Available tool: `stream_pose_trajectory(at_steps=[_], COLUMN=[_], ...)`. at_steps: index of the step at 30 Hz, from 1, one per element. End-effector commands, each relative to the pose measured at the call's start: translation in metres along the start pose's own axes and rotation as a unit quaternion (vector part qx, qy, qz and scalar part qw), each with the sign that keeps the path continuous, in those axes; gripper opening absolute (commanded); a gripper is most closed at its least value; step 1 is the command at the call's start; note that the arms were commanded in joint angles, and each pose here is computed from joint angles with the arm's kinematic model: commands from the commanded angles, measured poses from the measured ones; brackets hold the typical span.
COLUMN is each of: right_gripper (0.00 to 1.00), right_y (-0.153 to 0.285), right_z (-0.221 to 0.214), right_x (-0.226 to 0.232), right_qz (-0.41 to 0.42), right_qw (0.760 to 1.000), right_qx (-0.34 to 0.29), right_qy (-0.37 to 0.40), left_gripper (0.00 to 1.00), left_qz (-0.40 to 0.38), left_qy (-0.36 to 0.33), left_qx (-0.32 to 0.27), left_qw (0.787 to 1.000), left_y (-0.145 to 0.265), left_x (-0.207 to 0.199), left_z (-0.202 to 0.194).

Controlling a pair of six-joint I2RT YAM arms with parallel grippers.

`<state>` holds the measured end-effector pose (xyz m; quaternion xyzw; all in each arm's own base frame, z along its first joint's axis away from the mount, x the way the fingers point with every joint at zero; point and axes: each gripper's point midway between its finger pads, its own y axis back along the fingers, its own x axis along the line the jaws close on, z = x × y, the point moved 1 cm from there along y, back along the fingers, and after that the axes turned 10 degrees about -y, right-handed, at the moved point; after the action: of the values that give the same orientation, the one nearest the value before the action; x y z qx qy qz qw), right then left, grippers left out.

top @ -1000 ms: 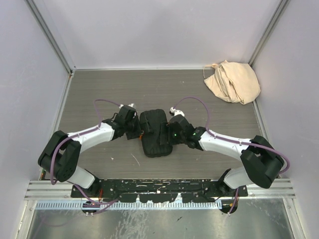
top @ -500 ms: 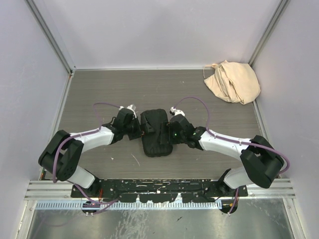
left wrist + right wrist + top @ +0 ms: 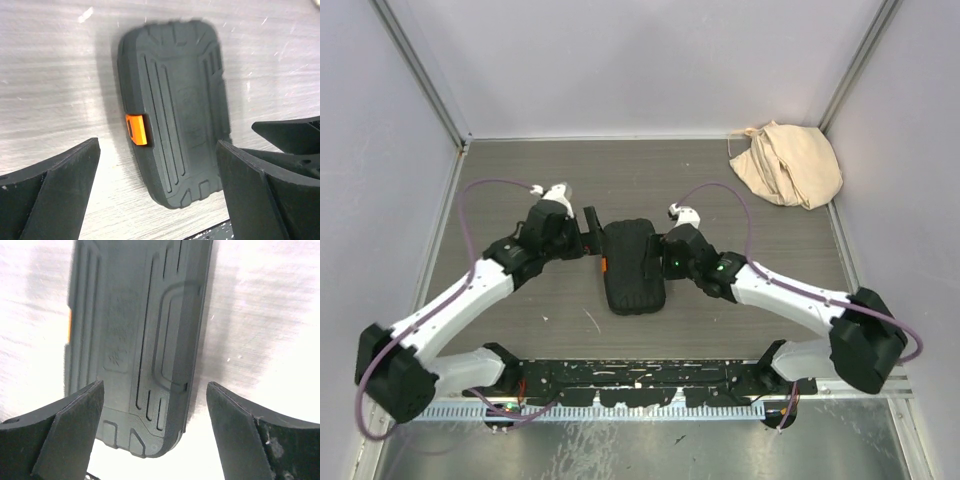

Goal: Sort the tools into containers
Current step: Close the storage box at the center of the board, then reset both arms

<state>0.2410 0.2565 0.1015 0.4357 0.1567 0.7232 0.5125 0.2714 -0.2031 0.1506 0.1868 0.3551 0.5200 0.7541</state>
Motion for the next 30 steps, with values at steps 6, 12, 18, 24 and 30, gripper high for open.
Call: stream_pose_trajectory(at_steps=[6,12,18,24,30], right_gripper=[0.88,1.0,1.0,1.0,1.0], right_y=[0.076,0.114,0.125,0.132,0.134], right_z=[0.095,0.101,0.079,0.066,0.064], right_x=[0.0,-0.042,-0.085,-0.103,-0.105], right_qz=[-0.023,-0.053,-0.093,-0.092,-0.081], right_qw=[0.976,0.95,0.94,0.935,0.932], right_qx=[-0.217,-0.304,-0.32,-0.329,-0.334], right_qy=[-0.029,-0.055,-0.069,-0.098,-0.113], left_gripper=[0.98,0.98,0.98,0.98,0.98], left_qz=[0.154,0.202,0.226,0.234,0.233], left_qy=[-0.019,0.02,0.037,0.05,0.052], left_qx=[-0.144,-0.222,-0.242,-0.232,-0.228], left_qw=[0.977,0.954,0.943,0.943,0.944], left_y=[0.102,0.155,0.178,0.178,0.175], left_x=[0.057,0.095,0.117,0.124,0.122], left_z=[0.047,0.034,0.015,0.002,0.002])
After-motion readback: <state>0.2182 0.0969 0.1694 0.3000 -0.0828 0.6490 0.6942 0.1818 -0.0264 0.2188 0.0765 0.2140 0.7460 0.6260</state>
